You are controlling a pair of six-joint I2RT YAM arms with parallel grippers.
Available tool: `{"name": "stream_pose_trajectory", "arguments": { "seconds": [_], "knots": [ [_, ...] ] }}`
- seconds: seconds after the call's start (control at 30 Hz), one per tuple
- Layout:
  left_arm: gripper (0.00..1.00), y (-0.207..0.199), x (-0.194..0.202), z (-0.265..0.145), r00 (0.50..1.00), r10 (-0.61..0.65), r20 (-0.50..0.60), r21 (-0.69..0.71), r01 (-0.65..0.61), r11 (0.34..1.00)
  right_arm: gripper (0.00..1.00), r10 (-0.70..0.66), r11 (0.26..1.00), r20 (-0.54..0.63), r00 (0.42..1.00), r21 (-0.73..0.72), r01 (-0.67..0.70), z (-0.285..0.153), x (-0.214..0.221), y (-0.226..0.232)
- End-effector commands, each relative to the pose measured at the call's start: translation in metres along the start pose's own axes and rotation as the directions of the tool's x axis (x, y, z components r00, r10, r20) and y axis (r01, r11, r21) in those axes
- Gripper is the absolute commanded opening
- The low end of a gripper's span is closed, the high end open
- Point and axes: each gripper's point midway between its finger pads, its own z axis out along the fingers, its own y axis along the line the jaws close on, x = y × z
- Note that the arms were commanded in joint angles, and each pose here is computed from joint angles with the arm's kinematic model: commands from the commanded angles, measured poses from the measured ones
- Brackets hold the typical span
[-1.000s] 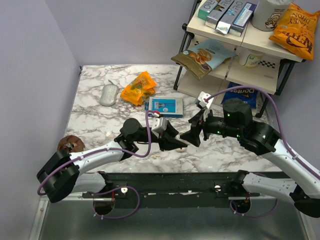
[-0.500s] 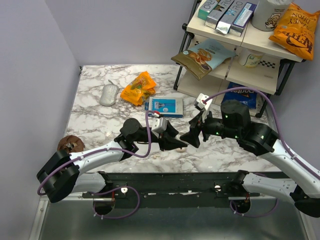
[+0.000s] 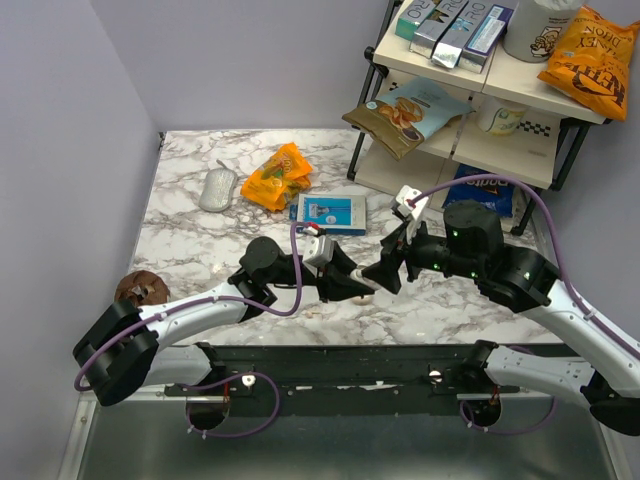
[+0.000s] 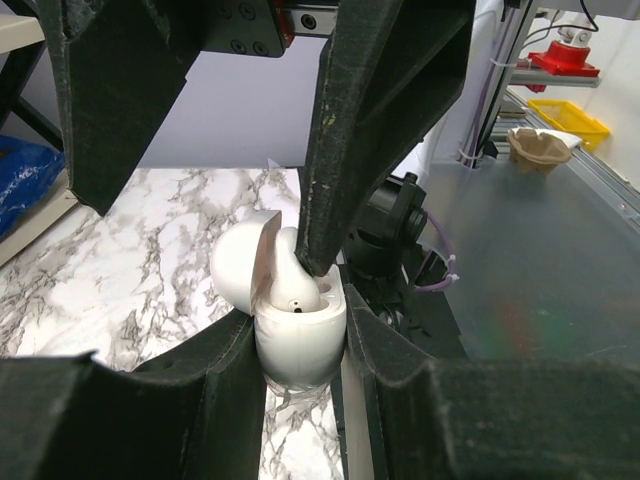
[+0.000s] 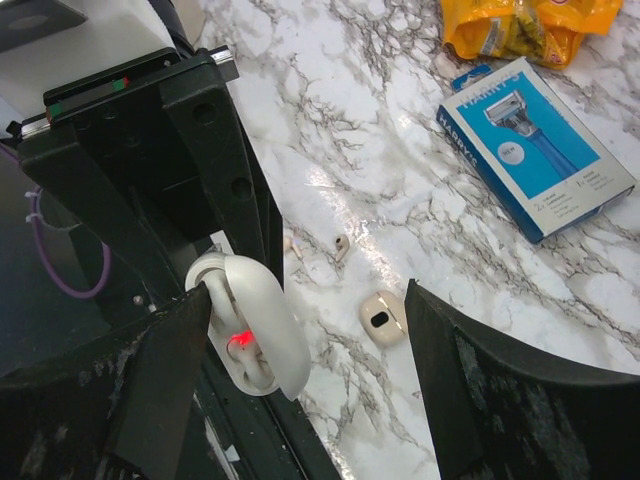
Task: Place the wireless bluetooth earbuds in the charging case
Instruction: Place the earbud in the charging case.
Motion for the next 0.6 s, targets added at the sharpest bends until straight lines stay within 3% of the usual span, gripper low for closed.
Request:
{"name": "stream_pose_trajectory", "arguments": {
  "seconds": [0.0, 0.57],
  "knots": [
    [0.00, -0.0047, -0.0112, -0.0009, 0.998, 0.052, 0.038, 0.005, -0.052, 0.999, 0.87, -0.008, 1.000, -0.017, 1.000, -0.001, 0.008, -0.0024, 0.0071, 0.0005],
    [0.00, -0.0002, -0.0139, 0.0017, 0.997, 0.058, 0.044, -0.006, -0.058, 0.998, 0.87, -0.004, 0.999, 0.011, 1.000, -0.037, 0.004, -0.0070, 0.0027, 0.0080]
  ]
}}
